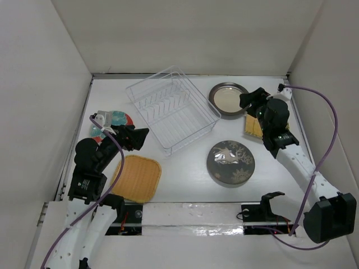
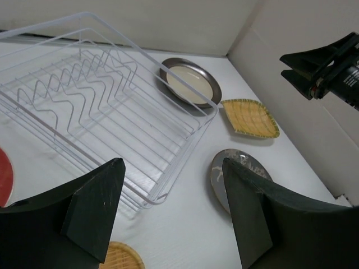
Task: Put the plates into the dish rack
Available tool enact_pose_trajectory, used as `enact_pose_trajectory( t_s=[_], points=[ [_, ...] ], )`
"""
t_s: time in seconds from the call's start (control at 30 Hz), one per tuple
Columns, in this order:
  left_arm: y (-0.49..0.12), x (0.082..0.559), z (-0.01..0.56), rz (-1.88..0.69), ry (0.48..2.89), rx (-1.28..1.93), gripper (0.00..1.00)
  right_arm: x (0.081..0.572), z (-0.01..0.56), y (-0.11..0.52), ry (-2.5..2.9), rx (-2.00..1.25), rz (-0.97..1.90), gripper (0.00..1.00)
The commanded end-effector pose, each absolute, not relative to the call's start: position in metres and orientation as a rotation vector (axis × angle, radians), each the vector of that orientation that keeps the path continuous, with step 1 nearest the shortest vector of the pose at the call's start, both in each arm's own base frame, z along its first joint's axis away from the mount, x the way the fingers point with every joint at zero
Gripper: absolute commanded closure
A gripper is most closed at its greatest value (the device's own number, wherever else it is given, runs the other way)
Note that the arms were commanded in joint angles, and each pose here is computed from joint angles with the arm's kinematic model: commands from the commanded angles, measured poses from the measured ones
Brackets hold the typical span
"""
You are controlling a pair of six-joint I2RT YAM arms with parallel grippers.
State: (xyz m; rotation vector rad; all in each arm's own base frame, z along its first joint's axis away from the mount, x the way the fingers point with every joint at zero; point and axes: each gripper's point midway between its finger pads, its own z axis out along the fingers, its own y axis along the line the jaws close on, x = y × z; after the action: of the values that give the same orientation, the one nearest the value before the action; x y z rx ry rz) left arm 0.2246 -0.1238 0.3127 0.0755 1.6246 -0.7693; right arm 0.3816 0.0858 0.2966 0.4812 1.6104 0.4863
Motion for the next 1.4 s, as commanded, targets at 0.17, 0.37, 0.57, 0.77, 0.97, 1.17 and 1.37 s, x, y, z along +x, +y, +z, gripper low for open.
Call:
enact_pose_trajectory(
  t_s=[0.17, 0.37, 0.57, 0.77, 0.97, 1.17, 1.37],
  points=[
    [-0.129, 0.242, 0.294, -0.726, 1.631, 0.115, 0.33, 0.417, 0.255, 0.072, 1.624, 0.663, 0.528, 0.81],
    [-0.138, 0.238, 0.291, -0.723, 1.632, 0.174, 0.88, 0.44, 0.226, 0.064, 1.589, 0.816, 0.52, 1.0],
    [-0.129, 0.237, 0.288, -0.677, 1.63, 0.15, 1.0, 0.465, 0.189, 0.07, 1.648, 0.911, 0.467, 0.89],
    [-0.136, 0.233, 0.287, -0.692, 1.634, 0.176, 0.79, 0.48, 0.144, 0.086, 1.752, 1.001, 0.484, 0.43],
    [-0.137, 0.231, 0.288, -0.687, 1.626, 0.173, 0.59, 0.488, 0.11, 0.089, 1.801, 1.109, 0.467, 0.37],
    [-0.137, 0.231, 0.289, -0.683, 1.628, 0.169, 0.58, 0.505, 0.078, 0.083, 1.849, 1.224, 0.528, 0.38],
    [-0.136, 0.234, 0.287, -0.67, 1.633, 0.159, 0.58, 0.52, 0.061, 0.087, 1.869, 1.275, 0.552, 0.42]
  ],
)
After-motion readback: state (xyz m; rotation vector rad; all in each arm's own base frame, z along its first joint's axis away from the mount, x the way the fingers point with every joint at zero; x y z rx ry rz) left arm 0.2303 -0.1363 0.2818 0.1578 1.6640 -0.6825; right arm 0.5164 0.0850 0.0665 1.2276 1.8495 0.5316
